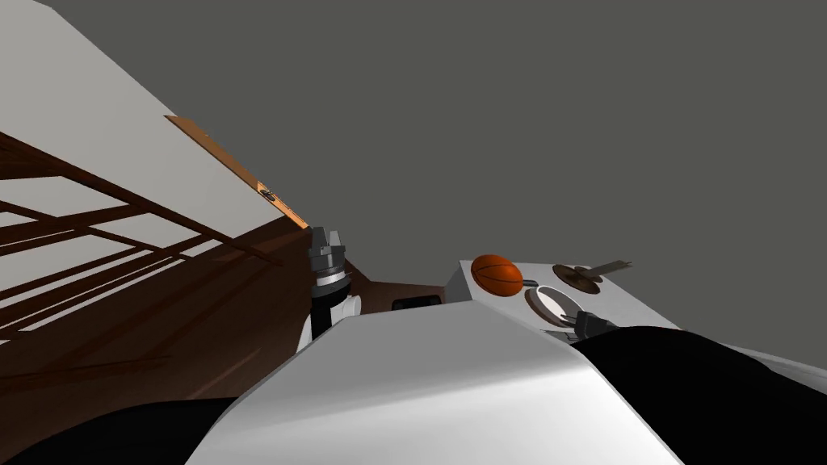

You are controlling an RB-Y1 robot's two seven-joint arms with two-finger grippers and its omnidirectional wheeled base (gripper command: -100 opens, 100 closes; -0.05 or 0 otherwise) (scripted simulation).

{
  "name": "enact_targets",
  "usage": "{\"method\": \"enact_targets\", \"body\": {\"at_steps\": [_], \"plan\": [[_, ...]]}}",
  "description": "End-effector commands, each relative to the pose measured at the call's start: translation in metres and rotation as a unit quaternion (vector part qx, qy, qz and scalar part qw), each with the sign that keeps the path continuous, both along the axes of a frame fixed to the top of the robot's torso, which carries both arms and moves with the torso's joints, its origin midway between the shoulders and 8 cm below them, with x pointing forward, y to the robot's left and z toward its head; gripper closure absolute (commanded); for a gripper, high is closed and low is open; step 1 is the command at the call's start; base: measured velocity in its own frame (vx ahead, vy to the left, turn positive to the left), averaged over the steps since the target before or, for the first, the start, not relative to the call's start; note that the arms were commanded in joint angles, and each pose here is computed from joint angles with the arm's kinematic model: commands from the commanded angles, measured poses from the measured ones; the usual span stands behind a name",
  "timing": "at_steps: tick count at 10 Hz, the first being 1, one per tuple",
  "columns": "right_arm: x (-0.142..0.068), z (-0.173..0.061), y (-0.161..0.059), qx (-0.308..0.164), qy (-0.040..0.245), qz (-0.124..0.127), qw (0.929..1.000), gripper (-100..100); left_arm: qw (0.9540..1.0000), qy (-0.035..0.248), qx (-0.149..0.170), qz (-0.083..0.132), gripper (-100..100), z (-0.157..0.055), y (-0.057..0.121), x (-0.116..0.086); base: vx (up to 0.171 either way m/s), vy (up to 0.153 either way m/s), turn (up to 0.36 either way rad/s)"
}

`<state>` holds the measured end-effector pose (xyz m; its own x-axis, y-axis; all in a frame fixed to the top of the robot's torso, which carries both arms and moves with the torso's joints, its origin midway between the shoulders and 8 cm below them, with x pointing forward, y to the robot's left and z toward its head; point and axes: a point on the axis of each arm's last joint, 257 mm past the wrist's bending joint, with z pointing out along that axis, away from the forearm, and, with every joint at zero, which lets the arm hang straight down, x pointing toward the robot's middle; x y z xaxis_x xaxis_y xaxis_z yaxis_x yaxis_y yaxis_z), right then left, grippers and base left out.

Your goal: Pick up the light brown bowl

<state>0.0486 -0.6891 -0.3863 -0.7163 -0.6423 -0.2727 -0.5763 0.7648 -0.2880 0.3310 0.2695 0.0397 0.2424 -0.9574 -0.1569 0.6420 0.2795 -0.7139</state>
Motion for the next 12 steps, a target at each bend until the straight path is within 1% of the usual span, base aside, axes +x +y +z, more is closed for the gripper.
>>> {"method": "enact_targets", "body": {"at_steps": [1, 2, 3, 4, 5, 6, 7, 8, 9, 10, 11, 12], "plan": [[0.003, -0.001, 0.004, 0.002, -0.001, -0.001, 1.0000, 100, 1.0000, 0.000, 0.000, 0.000, 0, 0.000, 0.000, 0.000, -0.070, -0.009, -0.024], [0.007, 0.004, -0.003, -0.003, 0.001, -0.025, 0.9997, 100, 1.0000, 0.000, 0.000, 0.000, 0, 0.000, 0.000, 0.000, -0.124, -0.011, 0.175], [0.012, 0.001, 0.004, 0.002, -0.002, -0.021, 0.9998, 100, 1.0000, 0.000, 0.000, 0.000, 0, 0.000, 0.000, 0.000, -0.146, -0.009, 0.197], [0.012, 0.008, -0.004, -0.002, 0.001, -0.045, 0.9990, 100, 1.0000, 0.000, 0.000, 0.000, 0, 0.000, 0.000, 0.000, -0.215, -0.005, 0.282], [0.016, 0.005, 0.000, -0.001, -0.001, -0.044, 0.9990, 100, 1.0000, 0.000, 0.000, 0.000, 0, 0.000, 0.000, 0.000, -0.178, -0.008, 0.146], [0.019, 0.003, 0.005, 0.003, -0.002, -0.041, 0.9991, 100, 1.0000, 0.000, 0.000, 0.000, 0, 0.000, 0.000, 0.000, -0.058, -0.004, -0.014], [0.020, 0.008, -0.001, 0.000, 0.001, -0.066, 0.9978, 100, 1.0000, 0.000, 0.000, 0.000, 0, 0.000, 0.000, 0.000, -0.129, -0.005, 0.271], [0.025, 0.005, 0.007, 0.005, -0.001, -0.063, 0.9980, 100, 1.0000, 0.000, 0.000, 0.000, 0, 0.000, 0.000, 0.000, -0.144, -0.014, 0.158], [0.024, 0.010, 0.001, 0.002, 0.002, -0.088, 0.9961, 100, 1.0000, 0.000, 0.000, 0.000, 0, 0.000, 0.000, 0.000, -0.183, 0.019, 0.297], [0.029, 0.006, 0.009, 0.008, 0.001, -0.085, 0.9963, 100, 1.0000, 0.000, 0.000, 0.000, 0, 0.000, 0.000, 0.000, -0.158, 0.013, 0.134], [0.028, 0.011, 0.005, 0.007, 0.005, -0.110, 0.9939, 100, 1.0000, 0.000, 0.000, 0.000, 0, 0.000, 0.000, 0.000, -0.193, 0.028, 0.237], [0.033, 0.007, 0.014, 0.011, 0.004, -0.108, 0.9940, 100, 1.0000, 0.000, 0.000, 0.000, 0, 0.000, 0.000, 0.000, -0.158, 0.013, 0.122]]}}
